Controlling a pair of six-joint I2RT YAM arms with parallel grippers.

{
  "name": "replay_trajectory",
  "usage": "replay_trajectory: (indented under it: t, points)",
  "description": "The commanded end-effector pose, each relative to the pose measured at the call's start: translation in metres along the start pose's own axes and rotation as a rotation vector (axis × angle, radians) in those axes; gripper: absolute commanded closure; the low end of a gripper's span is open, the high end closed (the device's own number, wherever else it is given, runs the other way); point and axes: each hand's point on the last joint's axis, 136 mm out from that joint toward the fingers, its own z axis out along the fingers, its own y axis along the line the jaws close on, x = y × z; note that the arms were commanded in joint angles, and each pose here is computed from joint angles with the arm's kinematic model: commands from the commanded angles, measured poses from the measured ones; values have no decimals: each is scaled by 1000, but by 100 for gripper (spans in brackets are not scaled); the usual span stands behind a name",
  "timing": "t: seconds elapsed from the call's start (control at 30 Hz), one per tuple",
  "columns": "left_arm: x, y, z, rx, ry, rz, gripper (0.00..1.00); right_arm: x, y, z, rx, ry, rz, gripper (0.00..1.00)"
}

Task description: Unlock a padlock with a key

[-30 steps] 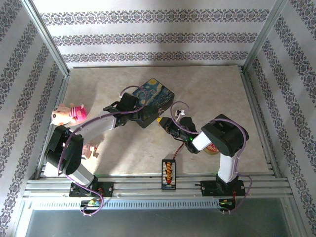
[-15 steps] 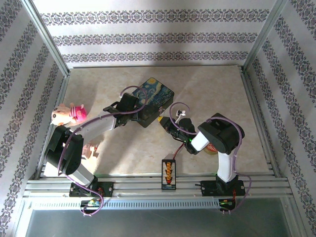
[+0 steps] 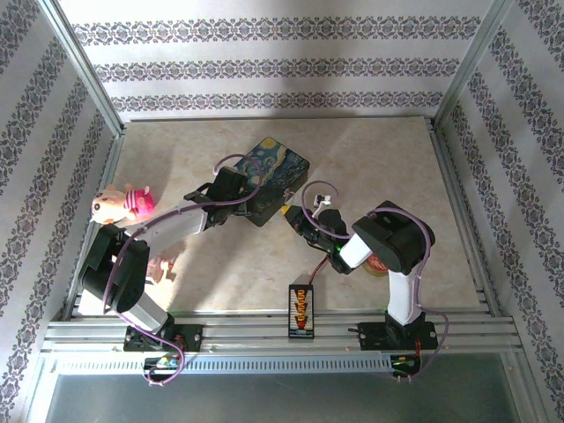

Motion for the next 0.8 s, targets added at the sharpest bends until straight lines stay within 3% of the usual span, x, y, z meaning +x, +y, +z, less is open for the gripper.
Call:
replay_trajectory:
  t: [0.0, 0.77]
  points:
    - [54, 42, 7, -147, 178, 46, 23, -41, 12, 2, -32, -162, -31, 100]
    - [54, 43, 6, -138, 186, 36, 24, -72, -2, 10, 13, -206, -61, 100]
